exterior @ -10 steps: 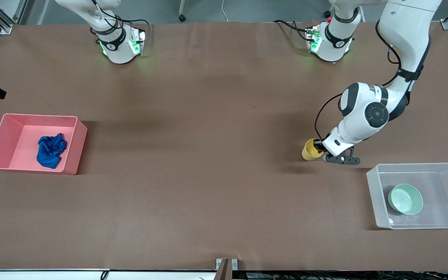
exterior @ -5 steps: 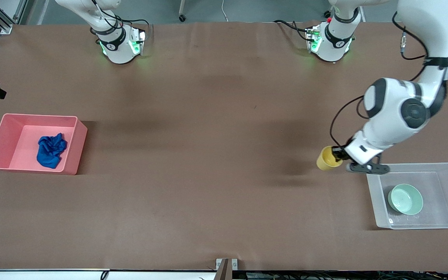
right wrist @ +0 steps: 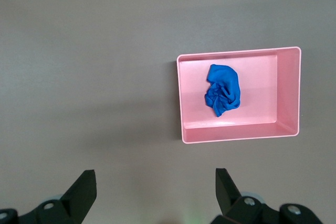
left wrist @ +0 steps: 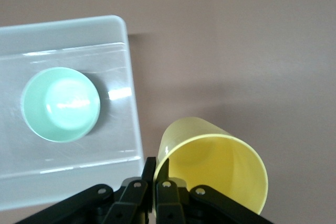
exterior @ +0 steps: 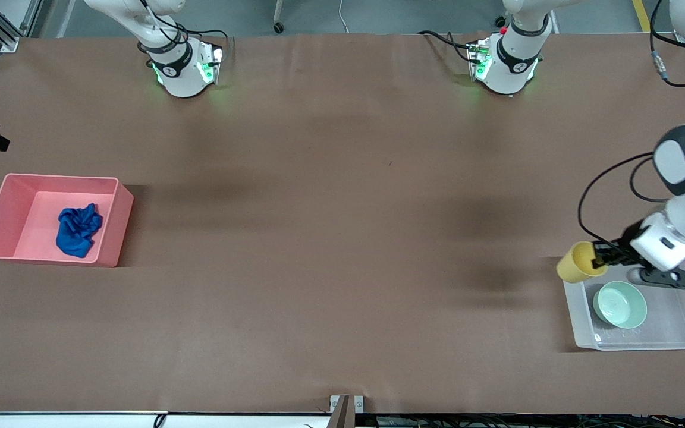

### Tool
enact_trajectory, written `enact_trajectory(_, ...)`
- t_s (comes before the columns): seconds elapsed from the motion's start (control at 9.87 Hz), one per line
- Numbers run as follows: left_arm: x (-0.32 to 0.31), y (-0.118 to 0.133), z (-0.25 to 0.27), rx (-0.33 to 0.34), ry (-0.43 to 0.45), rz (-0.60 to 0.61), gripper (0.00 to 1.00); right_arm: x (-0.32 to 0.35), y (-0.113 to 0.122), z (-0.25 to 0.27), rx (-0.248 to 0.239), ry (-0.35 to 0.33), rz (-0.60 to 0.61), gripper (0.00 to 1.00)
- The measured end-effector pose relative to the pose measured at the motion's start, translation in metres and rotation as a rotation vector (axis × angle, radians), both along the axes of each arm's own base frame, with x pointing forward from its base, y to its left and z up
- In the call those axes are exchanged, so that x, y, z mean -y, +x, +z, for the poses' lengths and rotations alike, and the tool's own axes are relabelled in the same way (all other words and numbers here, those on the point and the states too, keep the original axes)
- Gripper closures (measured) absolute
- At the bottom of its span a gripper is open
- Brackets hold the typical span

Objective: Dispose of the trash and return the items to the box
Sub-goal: 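Carry the yellow cup with the left gripper over the green bowl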

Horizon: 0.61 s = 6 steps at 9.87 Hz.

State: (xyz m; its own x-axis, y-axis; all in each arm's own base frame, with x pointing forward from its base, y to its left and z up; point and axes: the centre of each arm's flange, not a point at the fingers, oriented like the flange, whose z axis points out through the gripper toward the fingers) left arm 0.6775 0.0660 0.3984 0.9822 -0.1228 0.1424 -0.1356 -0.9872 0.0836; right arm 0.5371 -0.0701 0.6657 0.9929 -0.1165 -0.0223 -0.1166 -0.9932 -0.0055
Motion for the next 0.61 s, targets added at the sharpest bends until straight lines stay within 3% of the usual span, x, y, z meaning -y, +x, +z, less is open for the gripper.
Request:
enact_trajectory(0.3, -0.094, 0.013, -0.022, 0.018, 0.029, -0.029, 0.97, 0.0, 0.0, 0.0, 0.0, 0.0, 0.0, 0.0)
enact_trajectory(0.61, -0.123, 0.024, -0.052, -0.002, 0.063, -0.042, 0.97, 0.0, 0.0, 0.0, 0.0, 0.0, 0.0, 0.0)
